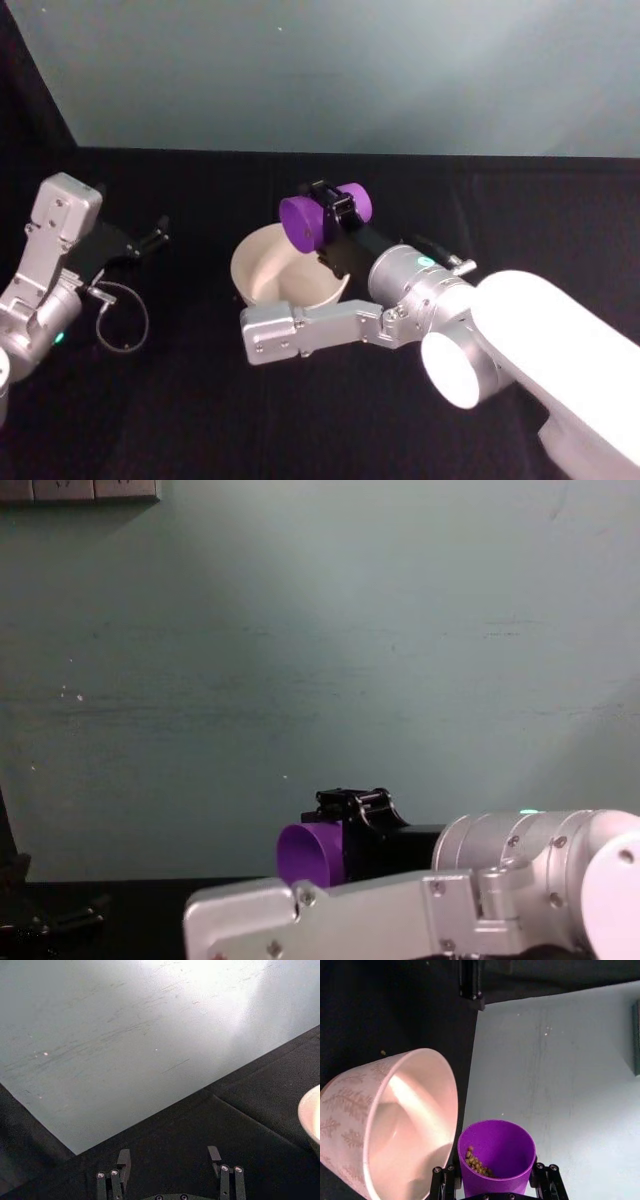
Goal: Pick up the cup and pour the mung beans from the cup into the bowl.
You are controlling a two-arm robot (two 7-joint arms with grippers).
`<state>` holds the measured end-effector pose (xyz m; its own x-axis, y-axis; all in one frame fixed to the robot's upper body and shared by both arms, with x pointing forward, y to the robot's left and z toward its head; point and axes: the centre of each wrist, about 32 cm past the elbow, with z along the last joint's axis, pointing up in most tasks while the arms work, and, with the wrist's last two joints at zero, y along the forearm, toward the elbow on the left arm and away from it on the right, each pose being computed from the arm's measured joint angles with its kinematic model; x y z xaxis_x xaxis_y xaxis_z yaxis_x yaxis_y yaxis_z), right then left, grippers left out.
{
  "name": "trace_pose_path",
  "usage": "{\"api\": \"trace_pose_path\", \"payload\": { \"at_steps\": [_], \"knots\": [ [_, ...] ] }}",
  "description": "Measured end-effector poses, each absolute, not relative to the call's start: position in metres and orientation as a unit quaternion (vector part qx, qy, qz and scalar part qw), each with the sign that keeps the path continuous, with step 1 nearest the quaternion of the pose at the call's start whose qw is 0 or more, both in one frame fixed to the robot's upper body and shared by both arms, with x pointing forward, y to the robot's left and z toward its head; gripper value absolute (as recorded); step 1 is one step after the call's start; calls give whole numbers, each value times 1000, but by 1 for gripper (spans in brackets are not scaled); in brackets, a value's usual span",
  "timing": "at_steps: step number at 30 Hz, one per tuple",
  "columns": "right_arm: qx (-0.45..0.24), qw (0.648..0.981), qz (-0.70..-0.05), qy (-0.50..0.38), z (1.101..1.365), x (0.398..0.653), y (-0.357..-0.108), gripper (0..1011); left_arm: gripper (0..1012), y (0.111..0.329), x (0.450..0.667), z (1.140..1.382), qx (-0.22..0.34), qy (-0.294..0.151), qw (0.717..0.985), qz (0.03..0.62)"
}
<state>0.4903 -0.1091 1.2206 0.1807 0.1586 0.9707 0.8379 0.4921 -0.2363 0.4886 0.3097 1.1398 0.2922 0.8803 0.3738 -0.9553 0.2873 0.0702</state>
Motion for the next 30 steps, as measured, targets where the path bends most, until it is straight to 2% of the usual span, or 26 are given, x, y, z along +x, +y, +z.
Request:
{"api": "trace_pose_path", "payload": {
  "at_steps": [10,30],
  "knots": [
    [-443,611,-249,-607,1219,487,-102,731,1000,310,489,1140,141,-132,791,580],
    [-453,594,-242,-619,1219,486,-101,731,1000,310,489,1140,141,-132,791,580]
  ]
}}
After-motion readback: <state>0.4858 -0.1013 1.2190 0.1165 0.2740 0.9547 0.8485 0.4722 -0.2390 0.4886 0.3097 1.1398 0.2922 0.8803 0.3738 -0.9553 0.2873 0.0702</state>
